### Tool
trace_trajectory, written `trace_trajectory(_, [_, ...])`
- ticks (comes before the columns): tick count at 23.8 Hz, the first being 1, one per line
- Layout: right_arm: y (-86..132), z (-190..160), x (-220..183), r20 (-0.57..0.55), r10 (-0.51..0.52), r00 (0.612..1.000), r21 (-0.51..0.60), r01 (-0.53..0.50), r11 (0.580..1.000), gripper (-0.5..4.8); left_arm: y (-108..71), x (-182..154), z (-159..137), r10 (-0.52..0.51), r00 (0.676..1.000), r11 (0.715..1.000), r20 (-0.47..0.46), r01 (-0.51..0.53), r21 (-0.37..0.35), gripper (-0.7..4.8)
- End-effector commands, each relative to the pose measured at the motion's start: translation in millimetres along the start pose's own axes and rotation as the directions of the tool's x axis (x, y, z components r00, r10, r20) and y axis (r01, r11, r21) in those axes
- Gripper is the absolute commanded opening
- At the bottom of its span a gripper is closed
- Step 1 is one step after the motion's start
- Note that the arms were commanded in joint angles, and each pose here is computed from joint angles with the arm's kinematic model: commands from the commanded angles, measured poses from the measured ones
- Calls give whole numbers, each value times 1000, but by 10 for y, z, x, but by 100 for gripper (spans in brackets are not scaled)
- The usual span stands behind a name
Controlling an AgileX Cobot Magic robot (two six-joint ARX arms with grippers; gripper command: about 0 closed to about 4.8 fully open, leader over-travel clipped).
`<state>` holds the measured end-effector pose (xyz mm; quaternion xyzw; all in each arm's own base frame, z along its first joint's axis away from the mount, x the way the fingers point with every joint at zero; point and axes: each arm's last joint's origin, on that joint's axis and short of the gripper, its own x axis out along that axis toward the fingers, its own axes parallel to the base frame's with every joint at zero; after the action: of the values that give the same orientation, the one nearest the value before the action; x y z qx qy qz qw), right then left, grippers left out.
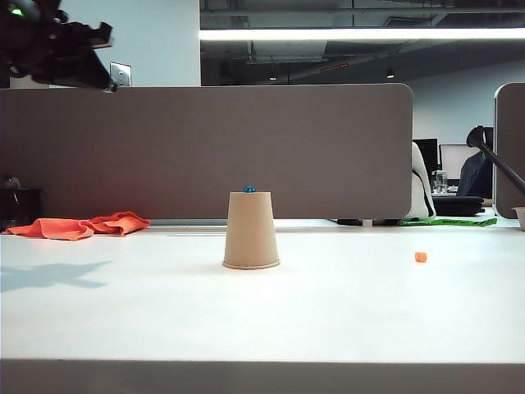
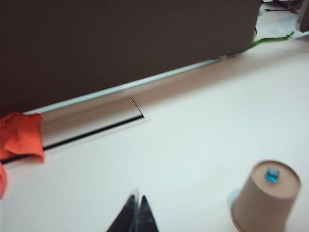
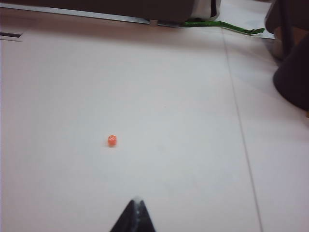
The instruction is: Throw the dice onto the paper cup, compare its value with the values of the other dice on the table, place the die with the higher value on the paper cup, and take no action if both dice have the same value.
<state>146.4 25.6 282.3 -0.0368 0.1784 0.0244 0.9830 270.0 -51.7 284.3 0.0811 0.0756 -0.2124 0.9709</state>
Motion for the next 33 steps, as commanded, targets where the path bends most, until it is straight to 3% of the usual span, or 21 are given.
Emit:
trace_trajectory(1, [-60, -55, -103, 58, -7, 998, 18, 6, 1000, -5, -43, -143, -46, 8, 1000, 1000, 15, -8, -30, -6])
trace_trajectory(10, [-107, -519, -297, 209, 13, 978, 53, -25, 998, -5, -191, -590, -225, 13, 999, 999, 39, -11, -46, -6])
trace_trajectory(13, [-105, -573, -370, 296, 25, 955, 58, -43, 997, -5, -223, -698, -240, 11, 999, 999, 35, -9, -47, -6])
trace_trajectory(19, [-106, -680, -455, 357, 20, 934, 55, -42, 998, -6, -262, -868, -209, 15, 998, 999, 59, -12, -41, -6])
trace_trajectory(26, [-90, -907, -355, 393, 16, 919, 57, -42, 997, -5, -321, -1079, -233, 19, 997, 999, 79, -15, -40, -6])
trace_trajectory(33, [-89, -1034, -203, 496, -37, 867, 82, -5, 997, -5, -394, -1242, -405, 19, 997, 999, 75, -16, -42, -6])
